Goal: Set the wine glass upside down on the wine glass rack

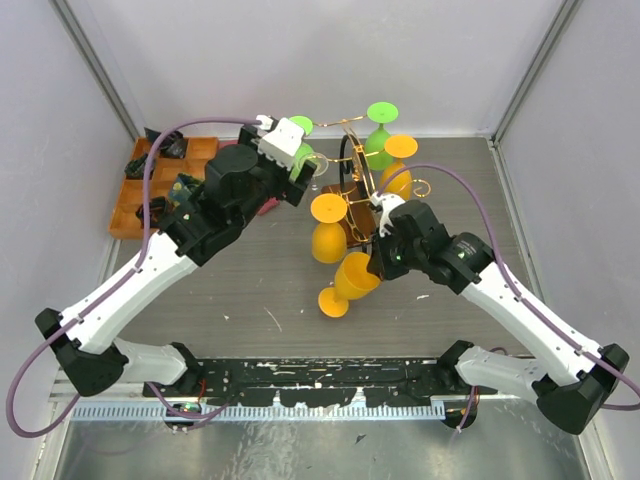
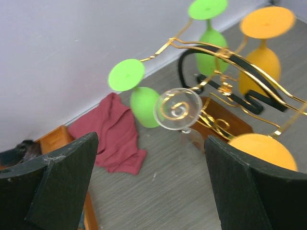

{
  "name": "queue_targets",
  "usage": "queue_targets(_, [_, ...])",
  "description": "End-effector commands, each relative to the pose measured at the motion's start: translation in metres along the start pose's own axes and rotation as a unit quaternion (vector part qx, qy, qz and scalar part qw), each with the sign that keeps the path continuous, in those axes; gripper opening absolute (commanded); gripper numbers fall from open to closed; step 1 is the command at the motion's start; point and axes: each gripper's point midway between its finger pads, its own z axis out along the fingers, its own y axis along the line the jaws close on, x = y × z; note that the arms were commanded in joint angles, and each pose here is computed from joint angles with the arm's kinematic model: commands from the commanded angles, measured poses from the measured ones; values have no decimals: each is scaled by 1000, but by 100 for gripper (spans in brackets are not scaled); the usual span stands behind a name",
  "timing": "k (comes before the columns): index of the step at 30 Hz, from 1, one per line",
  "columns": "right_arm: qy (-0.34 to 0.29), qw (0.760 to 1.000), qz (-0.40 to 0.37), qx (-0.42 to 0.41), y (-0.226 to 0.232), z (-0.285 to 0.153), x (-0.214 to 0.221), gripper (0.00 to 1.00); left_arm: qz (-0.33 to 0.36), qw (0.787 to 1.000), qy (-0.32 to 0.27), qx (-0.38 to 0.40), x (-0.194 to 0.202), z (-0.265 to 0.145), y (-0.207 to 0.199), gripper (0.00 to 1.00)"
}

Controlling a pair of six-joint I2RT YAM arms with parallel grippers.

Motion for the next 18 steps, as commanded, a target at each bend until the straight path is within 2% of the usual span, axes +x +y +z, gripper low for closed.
queue_targets(1, [-73, 988, -48, -125, 48, -28, -39, 1, -40, 989, 9, -143, -8, -10, 57, 98])
queue_targets(7, [-188, 963, -81, -174, 71, -63, -86, 1, -127, 967, -27, -219, -26, -48, 105, 98])
queue_targets(10, [-247, 945, -90, -194, 81, -75, -108, 1, -148, 955, -43, -254, -38, -71, 123, 98])
queue_targets(18, [-425, 874, -133, -193, 98, -103, -195, 1, -236, 928, -118, -263, -73, -122, 143, 98])
